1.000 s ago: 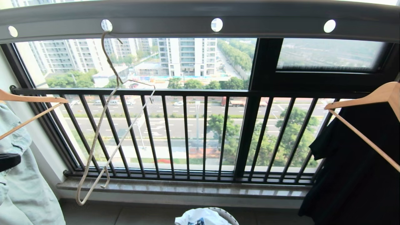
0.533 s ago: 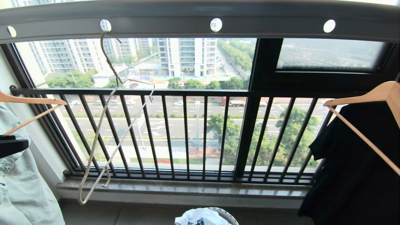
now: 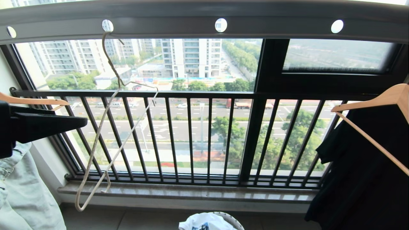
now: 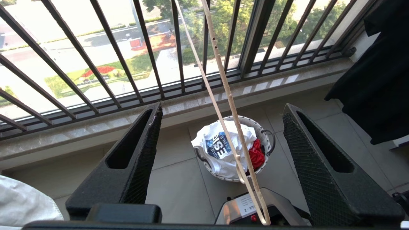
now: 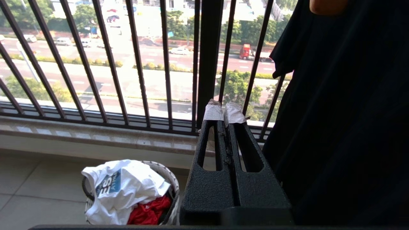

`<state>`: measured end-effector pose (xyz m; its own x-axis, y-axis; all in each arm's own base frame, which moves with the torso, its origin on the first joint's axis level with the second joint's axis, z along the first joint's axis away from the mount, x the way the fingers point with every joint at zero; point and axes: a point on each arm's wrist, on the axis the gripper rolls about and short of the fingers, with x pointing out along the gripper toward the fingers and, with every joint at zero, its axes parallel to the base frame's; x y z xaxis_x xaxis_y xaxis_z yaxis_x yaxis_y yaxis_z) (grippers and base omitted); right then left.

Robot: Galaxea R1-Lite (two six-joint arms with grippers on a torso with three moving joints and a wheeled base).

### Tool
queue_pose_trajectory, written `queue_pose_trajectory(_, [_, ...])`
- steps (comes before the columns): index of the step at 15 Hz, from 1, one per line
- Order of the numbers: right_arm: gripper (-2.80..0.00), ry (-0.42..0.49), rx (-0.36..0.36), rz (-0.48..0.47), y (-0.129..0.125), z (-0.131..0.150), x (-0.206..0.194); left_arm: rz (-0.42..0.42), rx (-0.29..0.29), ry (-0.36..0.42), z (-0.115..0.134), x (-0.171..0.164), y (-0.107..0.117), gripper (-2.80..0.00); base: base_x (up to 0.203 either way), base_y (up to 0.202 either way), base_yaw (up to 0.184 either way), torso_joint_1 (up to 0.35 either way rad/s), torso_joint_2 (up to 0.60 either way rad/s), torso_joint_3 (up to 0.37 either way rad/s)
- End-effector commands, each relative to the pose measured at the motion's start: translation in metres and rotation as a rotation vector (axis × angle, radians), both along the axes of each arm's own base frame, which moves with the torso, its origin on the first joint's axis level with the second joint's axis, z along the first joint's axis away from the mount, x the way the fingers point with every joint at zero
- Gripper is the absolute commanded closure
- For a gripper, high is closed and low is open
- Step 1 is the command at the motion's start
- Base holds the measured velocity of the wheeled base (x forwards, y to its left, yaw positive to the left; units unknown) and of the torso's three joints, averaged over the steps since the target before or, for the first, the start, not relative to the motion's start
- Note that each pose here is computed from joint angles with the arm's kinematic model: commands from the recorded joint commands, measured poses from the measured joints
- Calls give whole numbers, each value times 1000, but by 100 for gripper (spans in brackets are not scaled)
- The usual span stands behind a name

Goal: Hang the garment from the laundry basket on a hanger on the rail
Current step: Pick up the clothes rack on the clothesline

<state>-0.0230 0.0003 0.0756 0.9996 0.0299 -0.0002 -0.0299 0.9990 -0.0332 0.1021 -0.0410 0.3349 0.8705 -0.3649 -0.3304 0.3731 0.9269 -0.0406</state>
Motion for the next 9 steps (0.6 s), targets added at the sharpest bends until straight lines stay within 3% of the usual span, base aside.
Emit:
queue_pose_trajectory(1, [0,1,-1,1,0,0,0,24,56,31,-6,15,-14,-280,0,0,0,0,0,0])
queue_pose_trajectory(4, [0,1,-1,1,0,0,0,86,126,34,-13,26,-31,-280,0,0,0,0,0,0])
queue_pose_trajectory(9, [0,1,-1,1,0,0,0,216,153,-39,-22,56,-51,-280,0,0,0,0,0,0])
